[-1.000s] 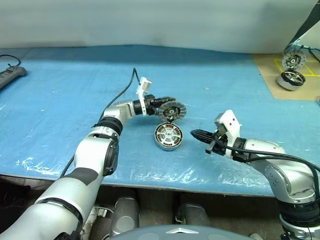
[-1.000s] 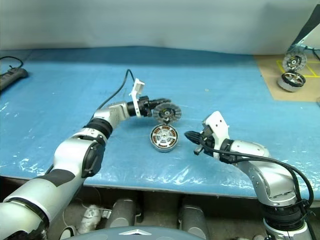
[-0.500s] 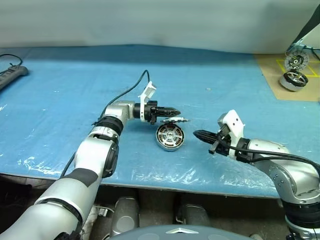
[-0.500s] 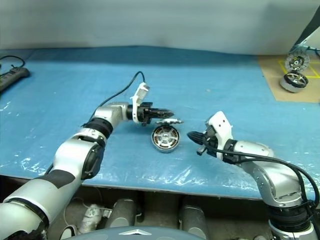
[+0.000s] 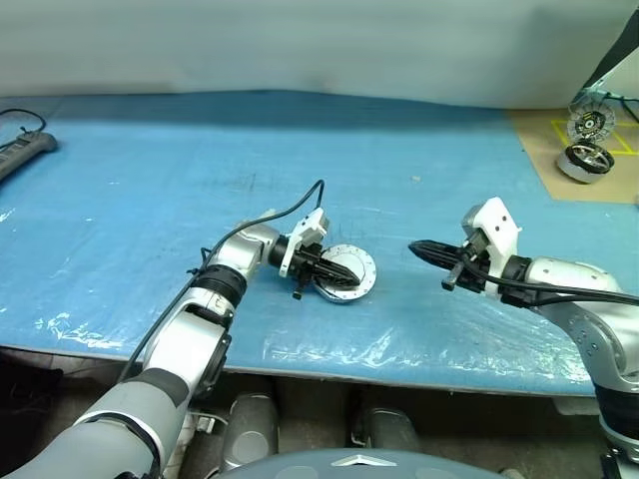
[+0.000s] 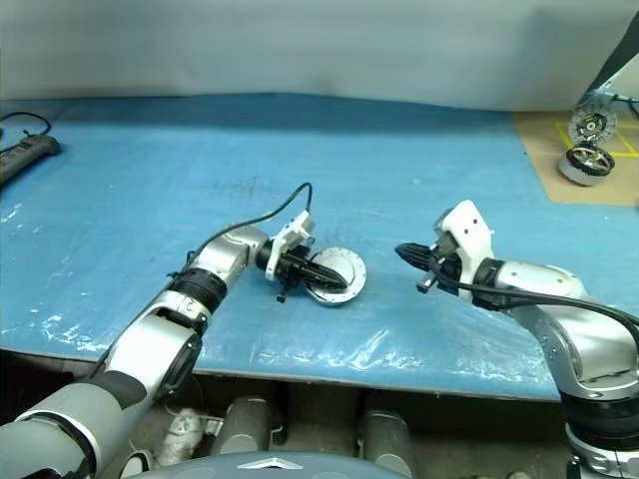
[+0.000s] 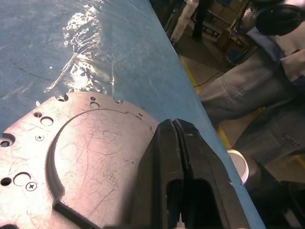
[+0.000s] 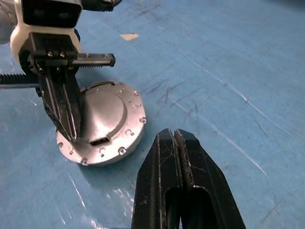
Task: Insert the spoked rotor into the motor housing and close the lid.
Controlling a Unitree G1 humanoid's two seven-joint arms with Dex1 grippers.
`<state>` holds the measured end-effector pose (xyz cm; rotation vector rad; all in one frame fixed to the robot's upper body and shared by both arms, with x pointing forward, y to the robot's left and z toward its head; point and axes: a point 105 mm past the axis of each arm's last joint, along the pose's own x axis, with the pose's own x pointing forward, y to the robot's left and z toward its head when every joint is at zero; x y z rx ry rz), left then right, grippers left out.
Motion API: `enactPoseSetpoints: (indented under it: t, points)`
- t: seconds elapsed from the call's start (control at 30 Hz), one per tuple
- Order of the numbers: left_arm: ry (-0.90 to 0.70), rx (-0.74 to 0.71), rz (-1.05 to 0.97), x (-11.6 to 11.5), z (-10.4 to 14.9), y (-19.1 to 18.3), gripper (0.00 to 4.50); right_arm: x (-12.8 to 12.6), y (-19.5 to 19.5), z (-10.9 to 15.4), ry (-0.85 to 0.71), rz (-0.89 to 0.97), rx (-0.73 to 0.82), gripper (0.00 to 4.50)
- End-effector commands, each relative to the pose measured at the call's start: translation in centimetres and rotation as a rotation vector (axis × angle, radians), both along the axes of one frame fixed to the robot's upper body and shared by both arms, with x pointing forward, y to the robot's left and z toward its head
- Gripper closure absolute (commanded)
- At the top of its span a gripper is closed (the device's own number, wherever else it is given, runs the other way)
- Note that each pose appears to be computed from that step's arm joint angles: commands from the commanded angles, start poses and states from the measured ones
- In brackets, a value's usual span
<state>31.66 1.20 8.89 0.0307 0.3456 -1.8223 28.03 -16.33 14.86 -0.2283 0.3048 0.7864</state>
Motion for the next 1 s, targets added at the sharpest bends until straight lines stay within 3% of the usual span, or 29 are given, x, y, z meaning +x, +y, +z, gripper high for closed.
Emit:
enactPoseSetpoints:
  t: [0.03, 0.17, 0.27, 0.33, 0.4, 0.57, 0.73, 1.0]
  points:
    - [0.033, 0.048, 0.043, 0.0, -1.3, 1.1, 4.47, 0.0, 1.5, 0.7, -0.043, 0.054, 0.017, 4.50]
    - [0.061, -0.164, 0.084, 1.1, 4.5, 1.5, 4.47, -0.4, 3.1, 1.4, -0.034, 0.140, 0.071, 4.50]
    - [0.012, -0.248, 0.071, 0.3, 7.8, 2.5, 4.47, 0.1, 3.7, 1.5, -0.070, 0.156, 0.037, 4.50]
    - [-0.007, -0.265, 0.075, -0.9, 8.8, 3.4, 4.50, 1.0, 4.1, 1.7, -0.119, 0.144, 0.019, 4.09]
    - [-0.090, -0.213, 0.112, -2.0, 7.5, 4.4, 4.50, 1.4, 4.7, 1.3, -0.140, 0.149, 0.005, 3.59]
    - [-0.226, -0.118, 0.360, -2.6, 3.1, 7.7, 4.50, 1.0, 6.9, -0.4, -0.131, 0.267, -0.038, 1.80]
    - [-0.226, -0.132, 0.496, -2.5, 2.9, 9.0, 4.50, 1.4, 7.7, -1.5, -0.107, 0.348, -0.075, 0.03]
    - [-0.197, -0.132, 0.585, -0.8, 3.1, 9.1, 4.50, 2.3, 8.0, -3.5, -0.081, 0.379, -0.139, 0.03]
